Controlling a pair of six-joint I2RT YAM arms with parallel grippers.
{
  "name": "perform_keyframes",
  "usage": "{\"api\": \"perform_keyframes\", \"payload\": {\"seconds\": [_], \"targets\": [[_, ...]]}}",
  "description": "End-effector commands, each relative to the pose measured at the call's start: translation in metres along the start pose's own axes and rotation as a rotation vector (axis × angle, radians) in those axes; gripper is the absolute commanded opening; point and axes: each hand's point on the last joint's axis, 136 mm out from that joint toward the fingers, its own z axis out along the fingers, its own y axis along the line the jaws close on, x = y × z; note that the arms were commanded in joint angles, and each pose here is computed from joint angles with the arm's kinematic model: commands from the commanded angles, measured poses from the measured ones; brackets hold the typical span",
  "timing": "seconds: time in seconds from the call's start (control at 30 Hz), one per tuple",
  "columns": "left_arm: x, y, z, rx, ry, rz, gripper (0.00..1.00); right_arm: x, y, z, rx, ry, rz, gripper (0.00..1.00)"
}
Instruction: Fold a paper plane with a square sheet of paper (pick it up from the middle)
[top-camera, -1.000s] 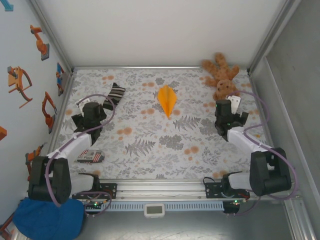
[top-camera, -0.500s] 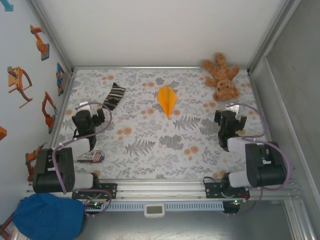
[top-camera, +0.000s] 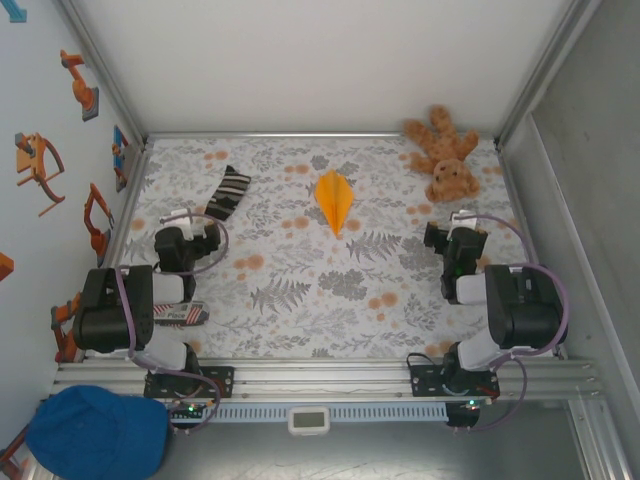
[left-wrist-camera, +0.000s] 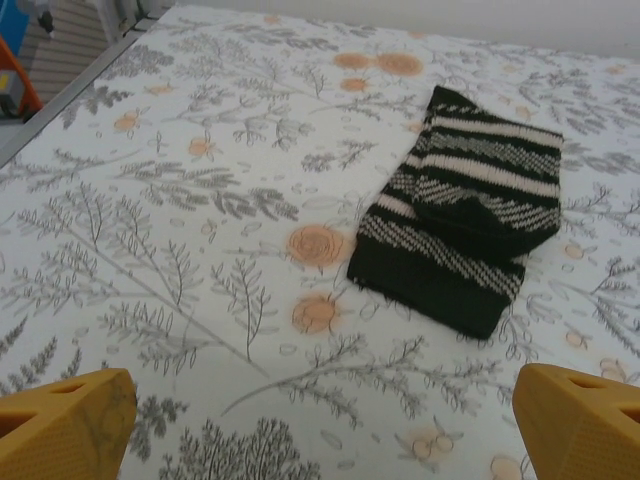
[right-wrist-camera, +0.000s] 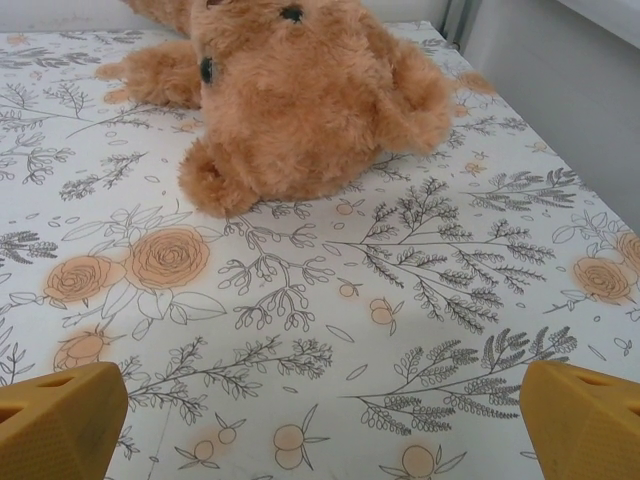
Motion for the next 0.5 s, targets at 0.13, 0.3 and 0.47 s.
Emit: {"api": "perform_keyframes", "payload": {"seconds": [0.13, 0.3, 0.47], "targets": [[-0.0078, -0.0034, 0.0056, -0.025, 0.007, 0.048, 0.96, -0.0140, -0.0031, 0.0046, 0.012, -0.031, 0.020, 0.99], [-0.0080, -0.0037, 0.0057, -0.025, 0.004, 0.048, 0.96, -0.0139, -0.0030, 0.0046, 0.011, -0.031, 0.021, 0.99], [-0.0074, -0.0041, 0.0061, -0.022, 0.009, 0.047, 0.96, -0.0140, -0.0028, 0.0046, 0.011, -0.031, 0.020, 0.99]]}}
